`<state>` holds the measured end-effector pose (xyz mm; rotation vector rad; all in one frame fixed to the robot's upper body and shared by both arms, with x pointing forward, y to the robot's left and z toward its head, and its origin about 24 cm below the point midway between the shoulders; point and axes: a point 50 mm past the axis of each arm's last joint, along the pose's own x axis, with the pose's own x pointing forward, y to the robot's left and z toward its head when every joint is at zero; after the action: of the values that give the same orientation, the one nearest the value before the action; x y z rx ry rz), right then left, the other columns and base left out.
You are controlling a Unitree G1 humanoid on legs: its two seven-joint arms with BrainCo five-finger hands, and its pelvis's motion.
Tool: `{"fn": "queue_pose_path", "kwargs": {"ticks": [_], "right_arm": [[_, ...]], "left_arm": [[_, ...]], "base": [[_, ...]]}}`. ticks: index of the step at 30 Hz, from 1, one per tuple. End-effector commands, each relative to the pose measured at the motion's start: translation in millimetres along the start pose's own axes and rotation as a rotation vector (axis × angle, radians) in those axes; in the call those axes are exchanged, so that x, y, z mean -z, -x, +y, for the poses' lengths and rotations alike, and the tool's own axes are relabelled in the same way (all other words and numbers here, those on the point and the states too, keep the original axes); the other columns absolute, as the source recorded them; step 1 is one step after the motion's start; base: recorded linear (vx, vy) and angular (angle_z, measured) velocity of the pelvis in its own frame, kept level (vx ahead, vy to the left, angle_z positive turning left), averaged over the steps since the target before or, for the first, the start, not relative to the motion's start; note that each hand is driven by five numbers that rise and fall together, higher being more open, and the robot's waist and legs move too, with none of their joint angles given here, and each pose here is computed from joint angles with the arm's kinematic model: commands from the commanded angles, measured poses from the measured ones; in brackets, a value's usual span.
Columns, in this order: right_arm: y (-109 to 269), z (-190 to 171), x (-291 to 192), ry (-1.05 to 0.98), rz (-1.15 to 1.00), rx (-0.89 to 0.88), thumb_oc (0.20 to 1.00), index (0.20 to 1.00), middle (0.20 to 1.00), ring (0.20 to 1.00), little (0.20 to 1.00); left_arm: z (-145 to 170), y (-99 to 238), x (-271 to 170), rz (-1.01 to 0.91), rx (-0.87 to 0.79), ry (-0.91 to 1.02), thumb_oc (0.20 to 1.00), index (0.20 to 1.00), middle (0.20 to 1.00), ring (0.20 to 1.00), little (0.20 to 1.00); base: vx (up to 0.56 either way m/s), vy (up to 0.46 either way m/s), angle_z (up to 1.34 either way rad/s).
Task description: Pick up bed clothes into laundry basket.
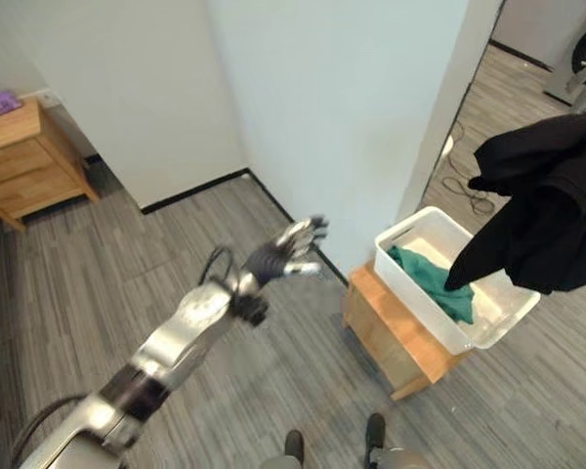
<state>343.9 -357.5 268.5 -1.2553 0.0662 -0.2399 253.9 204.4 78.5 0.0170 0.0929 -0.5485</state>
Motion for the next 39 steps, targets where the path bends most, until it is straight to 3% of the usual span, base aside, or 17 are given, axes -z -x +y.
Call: {"fn": "queue_pose_path", "kwargs": {"ticks": [1,8,17,23,34,35,39], "right_arm": [[-3,-51,-20,0.041,-0.034,0.157,0.2,0.2,0.2,0.2,0.2],[-14,-38,-16,-0.029,0.028,0.151,0.2,0.2,0.2,0.2,0.2],[-30,22,-40,-0.078,0.002,0.012,0.2,0.2,0.2,0.2,0.2],[-27,69,-15,-0.097,0.135,-0.089,0.2,0.2,0.2,0.2,0.2],[-5,36,51,-0.114,0.379,0.04,0.2,0.2,0.2,0.2,0.2],[-4,35,54,-0.122,0.385,0.048,1.0,1.0,1.0,1.0,1.0],[-3,35,55,-0.155,0.384,0.042,1.0,1.0,1.0,1.0,1.0]], "left_arm": [[4,13,-15,-0.056,0.011,0.017,1.0,1.0,1.0,1.0,1.0],[6,31,11,0.026,-0.055,0.07,1.0,1.0,1.0,1.0,1.0],[6,37,34,0.022,-0.196,0.15,1.0,1.0,1.0,1.0,1.0],[0,36,41,0.001,-0.246,0.188,1.0,1.0,1.0,1.0,1.0],[-23,10,47,-0.026,-0.179,0.24,1.0,1.0,1.0,1.0,1.0],[-25,8,46,-0.032,-0.175,0.246,1.0,1.0,1.0,1.0,1.0],[-27,4,46,-0.045,-0.174,0.255,1.0,1.0,1.0,1.0,1.0]], "base": [[-0.02,-0.017,0.12],[-0.08,-0.006,0.16],[-0.06,0.001,-0.02],[-0.01,0.005,-0.05],[0.0,0.002,-0.03],[0.01,0.001,-0.19],[0.01,-0.005,-0.1]]}}
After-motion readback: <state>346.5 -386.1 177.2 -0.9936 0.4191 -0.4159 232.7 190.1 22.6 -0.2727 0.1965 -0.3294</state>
